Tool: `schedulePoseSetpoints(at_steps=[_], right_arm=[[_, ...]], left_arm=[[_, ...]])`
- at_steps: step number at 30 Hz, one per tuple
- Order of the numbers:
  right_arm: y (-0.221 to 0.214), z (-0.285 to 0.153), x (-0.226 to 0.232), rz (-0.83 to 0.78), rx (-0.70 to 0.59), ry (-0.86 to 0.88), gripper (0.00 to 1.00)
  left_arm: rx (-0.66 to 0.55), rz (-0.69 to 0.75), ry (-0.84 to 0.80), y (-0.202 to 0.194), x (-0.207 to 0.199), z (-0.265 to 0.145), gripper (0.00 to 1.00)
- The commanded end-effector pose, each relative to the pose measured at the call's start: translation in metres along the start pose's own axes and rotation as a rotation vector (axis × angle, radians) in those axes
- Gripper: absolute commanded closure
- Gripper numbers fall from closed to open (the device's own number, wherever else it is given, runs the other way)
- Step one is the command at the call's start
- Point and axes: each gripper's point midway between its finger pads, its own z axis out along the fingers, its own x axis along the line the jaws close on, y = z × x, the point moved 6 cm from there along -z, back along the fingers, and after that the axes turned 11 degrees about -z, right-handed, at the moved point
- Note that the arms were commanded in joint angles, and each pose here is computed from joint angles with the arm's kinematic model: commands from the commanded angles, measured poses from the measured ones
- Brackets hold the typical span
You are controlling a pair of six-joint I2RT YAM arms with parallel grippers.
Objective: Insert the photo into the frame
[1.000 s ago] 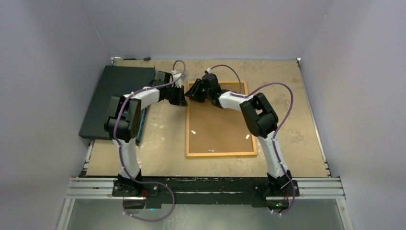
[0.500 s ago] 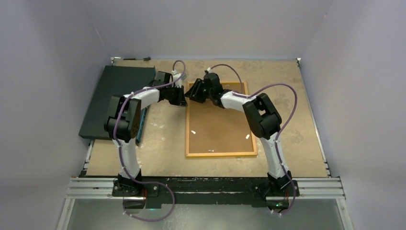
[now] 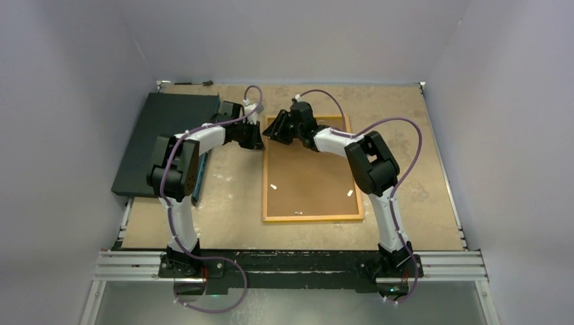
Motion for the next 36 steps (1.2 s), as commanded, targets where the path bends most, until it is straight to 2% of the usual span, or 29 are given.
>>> schedulePoseSetpoints(at_steps=[1,22,36], right_arm=[[0.004,0.001,0.001,-0.024,-0.004,-0.004,0.54],[0.000,0.013,-0.016,-0.022,-0.013,-0.070,0.55],[0.002,0.021,-0.016,-0.020,-0.022,-0.049,0.55]], left_arm=[[0.007,0.025,0.004,-0.005,0.000,-0.001,1.00],[0.005,0.027,0.000,-0.003,-0.002,-0.003,1.00],[0.008,0.031,-0.008,-0.003,-0.004,-0.002,1.00]])
